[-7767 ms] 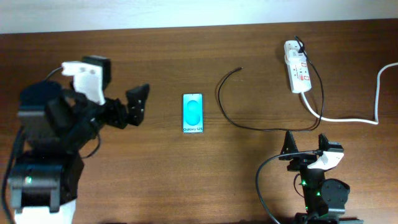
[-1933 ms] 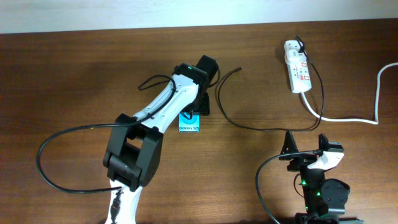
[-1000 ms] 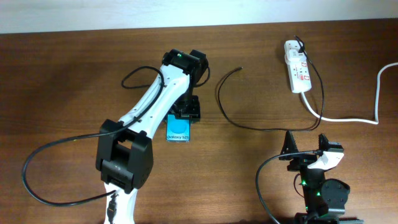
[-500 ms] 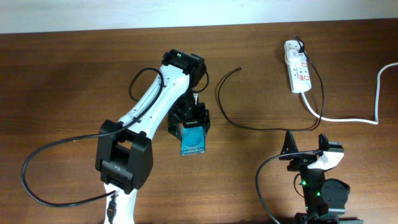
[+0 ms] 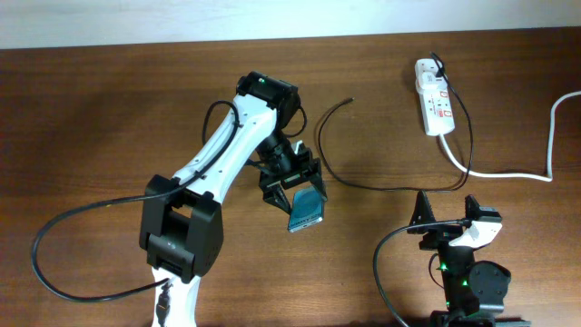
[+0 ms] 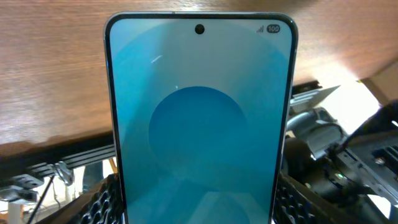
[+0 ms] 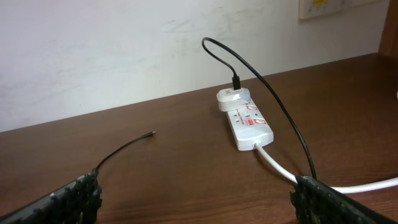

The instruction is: Plug charger to phone and switch on socket

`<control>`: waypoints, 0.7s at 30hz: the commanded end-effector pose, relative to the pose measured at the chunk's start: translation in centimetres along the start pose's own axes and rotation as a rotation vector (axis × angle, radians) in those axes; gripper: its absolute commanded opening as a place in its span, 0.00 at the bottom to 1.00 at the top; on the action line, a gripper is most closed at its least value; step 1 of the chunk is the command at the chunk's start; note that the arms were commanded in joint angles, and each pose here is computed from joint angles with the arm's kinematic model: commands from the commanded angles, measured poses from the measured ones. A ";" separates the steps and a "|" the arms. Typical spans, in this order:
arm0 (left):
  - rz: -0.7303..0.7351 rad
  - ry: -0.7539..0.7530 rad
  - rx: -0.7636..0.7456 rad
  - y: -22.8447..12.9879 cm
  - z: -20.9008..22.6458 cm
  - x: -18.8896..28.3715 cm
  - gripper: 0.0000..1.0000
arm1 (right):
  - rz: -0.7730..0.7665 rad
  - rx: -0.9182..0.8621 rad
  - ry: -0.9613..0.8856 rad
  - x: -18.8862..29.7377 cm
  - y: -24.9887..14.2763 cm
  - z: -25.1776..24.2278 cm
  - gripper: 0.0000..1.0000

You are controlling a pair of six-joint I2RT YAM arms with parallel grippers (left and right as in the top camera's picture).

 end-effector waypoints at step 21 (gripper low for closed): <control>-0.015 -0.190 -0.155 -4.8 -2.2 3.7 0.43 | 0.001 -0.004 0.002 0.0 -0.2 0.1 0.98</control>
Point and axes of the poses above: each gripper's point midway between its finger pads, its own x axis back along the fingers, its own z axis along the line the jaws close on, y = z × x, the point moved 6 cm from there along x, back along the fingers, and after that the axes turned 7 degrees about x, right-handed, at the moved point
